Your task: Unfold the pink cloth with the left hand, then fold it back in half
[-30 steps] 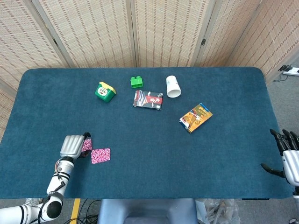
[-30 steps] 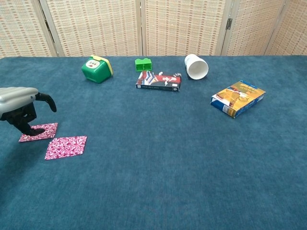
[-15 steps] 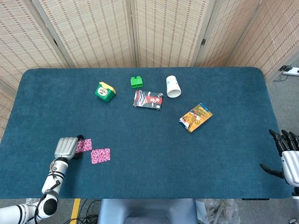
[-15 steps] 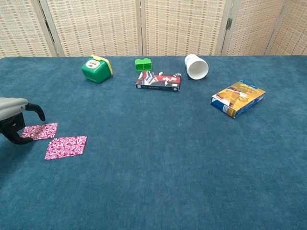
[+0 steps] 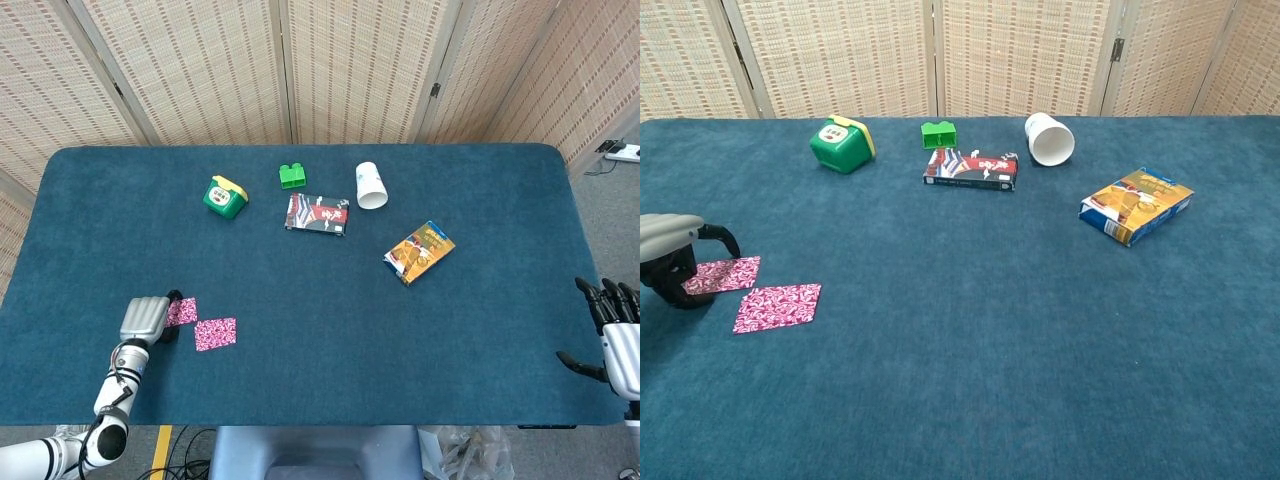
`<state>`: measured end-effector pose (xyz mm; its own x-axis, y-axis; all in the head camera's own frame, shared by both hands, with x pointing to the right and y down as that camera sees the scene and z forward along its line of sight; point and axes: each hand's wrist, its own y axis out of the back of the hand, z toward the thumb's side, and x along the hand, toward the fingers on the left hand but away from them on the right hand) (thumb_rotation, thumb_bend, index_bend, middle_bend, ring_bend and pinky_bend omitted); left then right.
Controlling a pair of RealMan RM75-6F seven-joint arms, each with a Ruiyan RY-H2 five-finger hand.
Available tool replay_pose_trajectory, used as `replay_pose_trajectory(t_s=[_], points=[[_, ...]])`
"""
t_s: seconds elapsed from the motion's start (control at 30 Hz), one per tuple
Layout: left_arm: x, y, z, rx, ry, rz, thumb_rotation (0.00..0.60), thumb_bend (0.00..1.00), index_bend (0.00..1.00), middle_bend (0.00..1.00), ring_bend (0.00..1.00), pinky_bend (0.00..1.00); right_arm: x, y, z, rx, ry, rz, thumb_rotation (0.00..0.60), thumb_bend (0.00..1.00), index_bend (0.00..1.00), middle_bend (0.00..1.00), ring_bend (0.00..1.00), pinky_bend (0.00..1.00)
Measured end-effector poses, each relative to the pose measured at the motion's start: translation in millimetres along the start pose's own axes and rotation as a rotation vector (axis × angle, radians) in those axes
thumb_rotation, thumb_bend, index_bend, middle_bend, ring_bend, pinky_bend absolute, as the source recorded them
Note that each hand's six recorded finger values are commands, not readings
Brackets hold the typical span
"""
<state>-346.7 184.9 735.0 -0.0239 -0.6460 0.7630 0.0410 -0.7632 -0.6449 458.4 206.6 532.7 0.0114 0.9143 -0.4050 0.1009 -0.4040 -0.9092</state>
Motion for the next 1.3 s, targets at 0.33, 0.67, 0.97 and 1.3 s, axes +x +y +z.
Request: replay_pose_trajectory(t_s=[0.33, 0.67, 0.97, 1.3], points=[[3.1, 0.0, 1.8, -0.005, -0.002, 0.008, 0.600, 0.36, 0.35, 0.98, 0.96, 1.00, -0.1, -0.5, -0.8, 0.001, -0.003, 0.001, 0.600, 0.00, 0.05, 0.19, 0.01, 0.00], [3.6, 3.7, 3.7, -0.017, -0.008, 0.027, 0.600, 0.36, 0.38, 0.98, 0.96, 1.00, -0.5, 0.6, -0.4, 0.003, -0.002, -0.002, 0.600, 0.00, 0.05, 0.19, 0.01, 0.00], [-2.3, 18.4, 16.1, -0.031, -0.045, 0.050, 0.600, 0.36, 0.37, 0.98, 0.96, 1.00, -0.5, -0.5, -0.3, 0.000, -0.002, 0.000, 0.600, 0.00, 0.05, 0.19, 0.01, 0.00], [-21.0, 22.5, 45.9, -0.043, -0.113, 0.036, 0.600, 0.36, 0.35, 0.98, 0.96, 1.00, -0.6, -0.8, -3.3, -0.004, -0.007, 0.000, 0.600, 0.00, 0.05, 0.20, 0.01, 0.00]])
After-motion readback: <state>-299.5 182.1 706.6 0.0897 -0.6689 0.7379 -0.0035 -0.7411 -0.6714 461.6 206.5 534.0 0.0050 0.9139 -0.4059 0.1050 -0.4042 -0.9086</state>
